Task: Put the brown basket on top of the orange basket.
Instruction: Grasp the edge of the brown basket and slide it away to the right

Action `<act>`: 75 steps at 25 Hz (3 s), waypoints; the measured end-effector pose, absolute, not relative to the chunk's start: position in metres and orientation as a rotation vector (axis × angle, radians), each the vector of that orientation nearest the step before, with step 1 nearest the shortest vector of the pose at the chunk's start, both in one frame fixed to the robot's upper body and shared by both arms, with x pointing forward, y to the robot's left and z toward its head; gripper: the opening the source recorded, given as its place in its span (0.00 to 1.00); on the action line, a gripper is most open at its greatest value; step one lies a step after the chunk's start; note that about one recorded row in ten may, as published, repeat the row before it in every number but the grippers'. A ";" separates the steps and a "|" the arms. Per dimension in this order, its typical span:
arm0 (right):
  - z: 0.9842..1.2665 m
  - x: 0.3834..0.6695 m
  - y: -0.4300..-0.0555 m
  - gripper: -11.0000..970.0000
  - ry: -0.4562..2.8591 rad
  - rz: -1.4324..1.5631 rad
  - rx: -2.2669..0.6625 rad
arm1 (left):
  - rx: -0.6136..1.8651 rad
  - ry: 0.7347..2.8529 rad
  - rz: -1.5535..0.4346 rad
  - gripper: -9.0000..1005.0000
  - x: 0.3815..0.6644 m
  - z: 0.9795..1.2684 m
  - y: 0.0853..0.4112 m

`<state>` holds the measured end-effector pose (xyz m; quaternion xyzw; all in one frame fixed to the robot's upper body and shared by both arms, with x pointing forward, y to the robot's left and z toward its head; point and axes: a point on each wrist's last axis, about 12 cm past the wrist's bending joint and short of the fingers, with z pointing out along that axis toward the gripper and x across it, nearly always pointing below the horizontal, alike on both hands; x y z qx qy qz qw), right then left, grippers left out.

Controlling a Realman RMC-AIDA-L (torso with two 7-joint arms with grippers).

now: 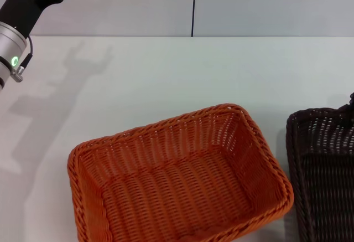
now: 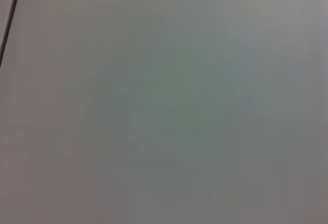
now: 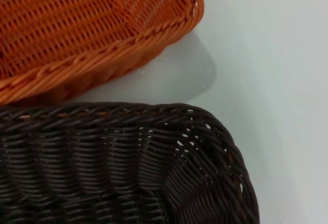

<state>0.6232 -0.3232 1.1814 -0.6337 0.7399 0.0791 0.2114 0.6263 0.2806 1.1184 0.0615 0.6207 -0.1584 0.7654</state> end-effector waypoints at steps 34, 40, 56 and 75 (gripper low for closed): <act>1.191 0.613 -0.328 0.24 1.984 0.094 -1.659 | 0.120 1.367 -0.363 0.83 0.621 1.111 0.280; 1.207 0.609 -0.331 0.24 1.938 0.078 -1.592 | 0.118 1.366 -0.361 0.83 0.621 1.111 0.281; 1.264 0.609 -0.350 0.23 1.762 -0.044 -1.342 | 0.104 1.359 -0.336 0.83 0.621 1.112 0.288; 1.296 0.628 -0.331 0.15 1.612 -0.158 -1.146 | 0.070 1.364 -0.311 0.83 0.617 1.109 0.299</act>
